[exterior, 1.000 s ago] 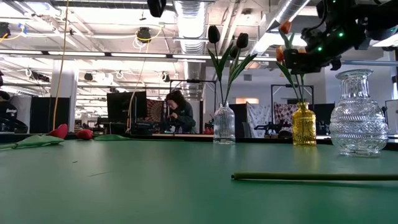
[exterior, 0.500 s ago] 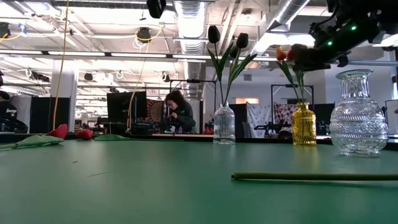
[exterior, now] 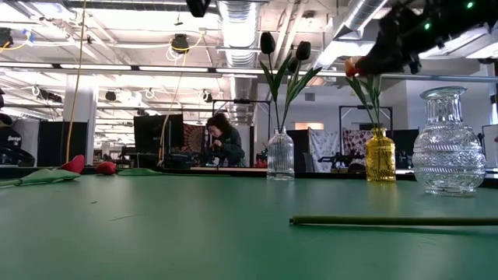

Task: Sort flowers into vase by color
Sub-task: Put the bottom right red flower into the bottom transparent vase

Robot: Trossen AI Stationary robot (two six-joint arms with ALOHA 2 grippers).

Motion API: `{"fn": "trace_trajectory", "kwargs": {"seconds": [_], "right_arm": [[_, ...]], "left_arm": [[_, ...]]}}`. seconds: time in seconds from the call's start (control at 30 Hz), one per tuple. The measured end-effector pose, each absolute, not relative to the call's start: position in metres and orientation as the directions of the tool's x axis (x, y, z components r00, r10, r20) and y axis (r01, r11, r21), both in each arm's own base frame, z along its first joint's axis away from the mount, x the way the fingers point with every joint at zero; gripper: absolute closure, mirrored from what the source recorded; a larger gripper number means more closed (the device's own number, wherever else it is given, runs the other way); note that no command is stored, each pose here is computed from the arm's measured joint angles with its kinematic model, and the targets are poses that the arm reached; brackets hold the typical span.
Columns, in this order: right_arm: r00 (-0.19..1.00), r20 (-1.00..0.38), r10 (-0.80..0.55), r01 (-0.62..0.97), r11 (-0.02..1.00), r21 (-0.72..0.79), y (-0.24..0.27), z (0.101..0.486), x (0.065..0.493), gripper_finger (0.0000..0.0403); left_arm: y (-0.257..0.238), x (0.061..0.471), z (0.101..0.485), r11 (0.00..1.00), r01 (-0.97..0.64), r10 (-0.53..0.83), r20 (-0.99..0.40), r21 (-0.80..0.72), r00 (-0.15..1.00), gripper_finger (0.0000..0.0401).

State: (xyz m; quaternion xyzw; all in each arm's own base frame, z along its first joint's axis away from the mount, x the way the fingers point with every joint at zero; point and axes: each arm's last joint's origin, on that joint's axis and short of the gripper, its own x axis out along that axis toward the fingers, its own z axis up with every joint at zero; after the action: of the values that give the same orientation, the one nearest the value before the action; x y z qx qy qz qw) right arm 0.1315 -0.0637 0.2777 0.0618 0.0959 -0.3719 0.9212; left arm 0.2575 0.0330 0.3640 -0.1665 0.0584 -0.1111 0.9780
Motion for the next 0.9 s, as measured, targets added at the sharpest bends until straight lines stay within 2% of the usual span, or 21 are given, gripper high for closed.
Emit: {"fn": "trace_trajectory", "kwargs": {"seconds": [0.23,0.57,0.7,0.9], "right_arm": [[0.831,-0.186,-0.525,0.552,0.821,0.149,-0.037,0.291,0.141,0.0177],[0.966,-0.139,-0.217,0.249,0.927,0.281,0.015,0.289,0.174,0.0178],[0.989,-0.093,-0.117,0.140,0.942,0.306,0.040,0.287,0.196,0.0178],[0.986,-0.154,-0.069,0.119,0.930,0.348,0.075,0.300,0.234,0.0178]], "left_arm": [[0.021,0.259,0.364,0.933,0.260,-0.286,-0.076,-0.249,0.955,0.0294],[0.007,0.260,0.365,0.936,0.322,-0.335,-0.070,-0.144,0.940,0.0294],[0.007,0.260,0.365,0.936,0.323,-0.335,-0.070,-0.139,0.940,0.0294],[0.007,0.259,0.362,0.936,0.318,-0.334,-0.100,-0.151,0.937,0.0294]]}}
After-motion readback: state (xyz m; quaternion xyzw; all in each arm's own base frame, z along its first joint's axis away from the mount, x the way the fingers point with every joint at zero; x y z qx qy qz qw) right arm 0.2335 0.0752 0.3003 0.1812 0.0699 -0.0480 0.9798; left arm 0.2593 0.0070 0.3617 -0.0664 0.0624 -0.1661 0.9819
